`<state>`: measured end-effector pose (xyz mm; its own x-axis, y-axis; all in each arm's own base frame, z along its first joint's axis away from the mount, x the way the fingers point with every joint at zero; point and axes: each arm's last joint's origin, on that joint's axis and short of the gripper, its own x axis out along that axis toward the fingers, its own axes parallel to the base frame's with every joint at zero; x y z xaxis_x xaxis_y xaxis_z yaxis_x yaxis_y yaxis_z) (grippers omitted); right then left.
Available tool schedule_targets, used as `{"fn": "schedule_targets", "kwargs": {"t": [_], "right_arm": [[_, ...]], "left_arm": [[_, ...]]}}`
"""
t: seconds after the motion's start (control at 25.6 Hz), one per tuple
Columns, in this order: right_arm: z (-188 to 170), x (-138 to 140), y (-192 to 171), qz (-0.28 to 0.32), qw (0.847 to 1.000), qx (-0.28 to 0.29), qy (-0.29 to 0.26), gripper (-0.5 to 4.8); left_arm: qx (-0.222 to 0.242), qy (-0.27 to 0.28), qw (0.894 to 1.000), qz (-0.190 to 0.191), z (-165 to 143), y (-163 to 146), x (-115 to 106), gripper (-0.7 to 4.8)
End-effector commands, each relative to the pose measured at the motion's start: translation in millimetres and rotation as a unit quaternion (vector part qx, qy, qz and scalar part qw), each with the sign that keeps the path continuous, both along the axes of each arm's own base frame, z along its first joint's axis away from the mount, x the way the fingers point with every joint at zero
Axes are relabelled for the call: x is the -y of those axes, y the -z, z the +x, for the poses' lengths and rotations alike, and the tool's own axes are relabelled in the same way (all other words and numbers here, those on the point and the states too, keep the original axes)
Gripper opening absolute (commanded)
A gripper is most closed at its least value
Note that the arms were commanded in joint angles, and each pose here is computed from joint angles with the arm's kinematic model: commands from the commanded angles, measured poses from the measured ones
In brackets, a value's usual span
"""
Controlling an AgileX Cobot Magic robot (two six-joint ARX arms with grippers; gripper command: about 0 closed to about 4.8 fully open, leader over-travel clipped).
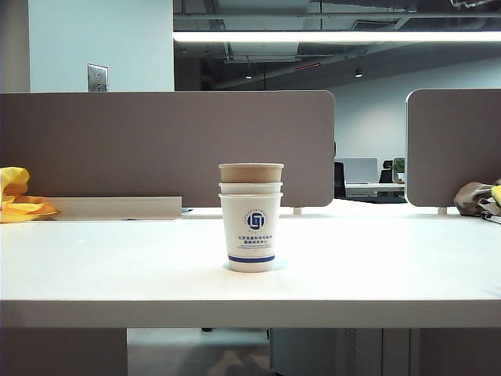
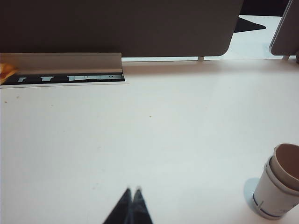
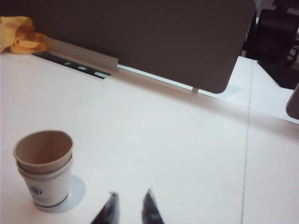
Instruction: Pick up all the paper cups on the table one by one and stack them together.
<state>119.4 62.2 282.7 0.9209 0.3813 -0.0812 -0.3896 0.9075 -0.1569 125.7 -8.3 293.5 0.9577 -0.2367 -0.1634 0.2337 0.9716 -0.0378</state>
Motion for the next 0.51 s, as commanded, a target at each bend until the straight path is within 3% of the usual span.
{"fn": "schedule_targets", "kwargs": {"t": [0.04, 0.2, 0.35, 0.51], "right_arm": [[4, -3, 23, -0.003, 1.0, -0.003, -0.01, 0.72], [4, -6, 56, 0.021, 0.998, 0.012, -0.064, 0.72], [4, -7, 57, 0.023, 0.997, 0.004, -0.071, 0.73], [3, -7, 57, 0.023, 0.997, 0.004, -0.079, 0.72]], "left_arm": [[-0.003, 0.011, 1.0, 0.02, 4, 9, 0, -0.05], [-0.002, 0.038, 0.999, 0.015, 9, 34, 2, -0.05], [0.0, 0.038, 0.999, -0.014, 11, 46, 2, -0.05], [0.015, 0.038, 0.999, -0.015, 12, 55, 2, -0.05]]}}
